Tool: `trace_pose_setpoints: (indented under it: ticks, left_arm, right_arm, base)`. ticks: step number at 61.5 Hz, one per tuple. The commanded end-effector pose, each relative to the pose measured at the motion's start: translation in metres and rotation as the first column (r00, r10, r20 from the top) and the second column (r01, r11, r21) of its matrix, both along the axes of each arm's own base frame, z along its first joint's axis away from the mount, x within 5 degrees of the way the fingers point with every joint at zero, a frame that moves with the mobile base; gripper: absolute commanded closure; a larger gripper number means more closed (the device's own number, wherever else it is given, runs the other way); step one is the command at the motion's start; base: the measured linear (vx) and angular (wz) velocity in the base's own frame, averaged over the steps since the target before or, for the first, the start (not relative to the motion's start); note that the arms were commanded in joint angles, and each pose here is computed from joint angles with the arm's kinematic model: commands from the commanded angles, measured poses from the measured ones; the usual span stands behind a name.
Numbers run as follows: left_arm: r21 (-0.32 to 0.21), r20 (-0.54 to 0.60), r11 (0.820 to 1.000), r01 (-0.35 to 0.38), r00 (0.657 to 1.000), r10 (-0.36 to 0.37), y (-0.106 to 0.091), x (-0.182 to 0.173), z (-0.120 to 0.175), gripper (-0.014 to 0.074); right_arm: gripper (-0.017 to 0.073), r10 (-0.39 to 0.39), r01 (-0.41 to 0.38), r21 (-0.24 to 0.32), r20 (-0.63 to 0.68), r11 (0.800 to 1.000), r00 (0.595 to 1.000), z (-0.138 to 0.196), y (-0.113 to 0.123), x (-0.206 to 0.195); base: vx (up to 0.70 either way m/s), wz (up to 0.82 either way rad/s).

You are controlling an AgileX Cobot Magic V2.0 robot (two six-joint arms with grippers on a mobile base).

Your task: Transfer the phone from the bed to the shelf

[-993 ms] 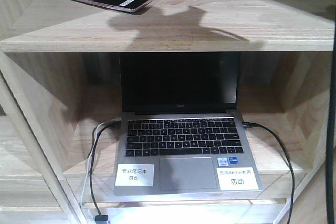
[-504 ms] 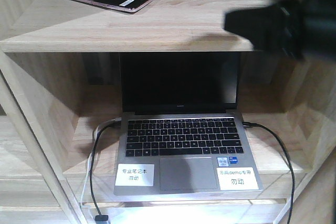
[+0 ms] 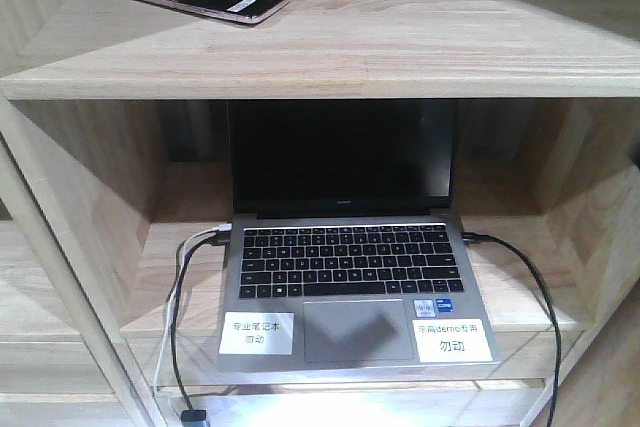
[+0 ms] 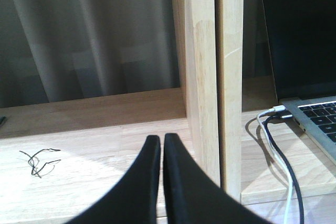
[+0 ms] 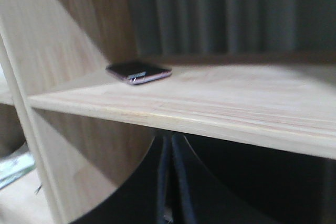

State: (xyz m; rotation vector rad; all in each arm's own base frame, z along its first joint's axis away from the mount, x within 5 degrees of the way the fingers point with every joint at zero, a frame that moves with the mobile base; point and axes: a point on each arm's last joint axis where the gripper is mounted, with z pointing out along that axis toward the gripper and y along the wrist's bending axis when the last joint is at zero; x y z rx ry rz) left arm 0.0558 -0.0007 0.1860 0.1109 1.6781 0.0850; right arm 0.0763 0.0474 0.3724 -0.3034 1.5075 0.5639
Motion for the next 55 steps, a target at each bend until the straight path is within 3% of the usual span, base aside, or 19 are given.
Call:
trace_pose_setpoints:
  ticks: [1, 15, 55]
  left_arm:
    - [-0.016, 0.098, 1.0, 0.005, 0.995, -0.003, 0.0, -0.001, 0.015, 0.0592]
    - [-0.016, 0.098, 1.0, 0.005, 0.995, -0.003, 0.0, -0.001, 0.015, 0.0592]
    - [-0.016, 0.098, 1.0, 0.005, 0.995, -0.003, 0.0, -0.001, 0.015, 0.0592]
  right_arm:
    - [0.0565, -0.056, 0.054, 0.03, 0.074, 0.998, 0.996, -0.002, -0.009, -0.012]
    - [0.0565, -0.059, 0.054, 0.047, 0.115, 0.997, 0.992, -0.022, -0.014, -0.032]
    - [0.0565, -0.053, 0.048, 0.048, 0.118, 0.998, 0.992, -0.021, -0.014, -0.034]
  base:
    - [0.0, 0.0]
    - [0.0, 0.0]
    - [0.0, 0.0]
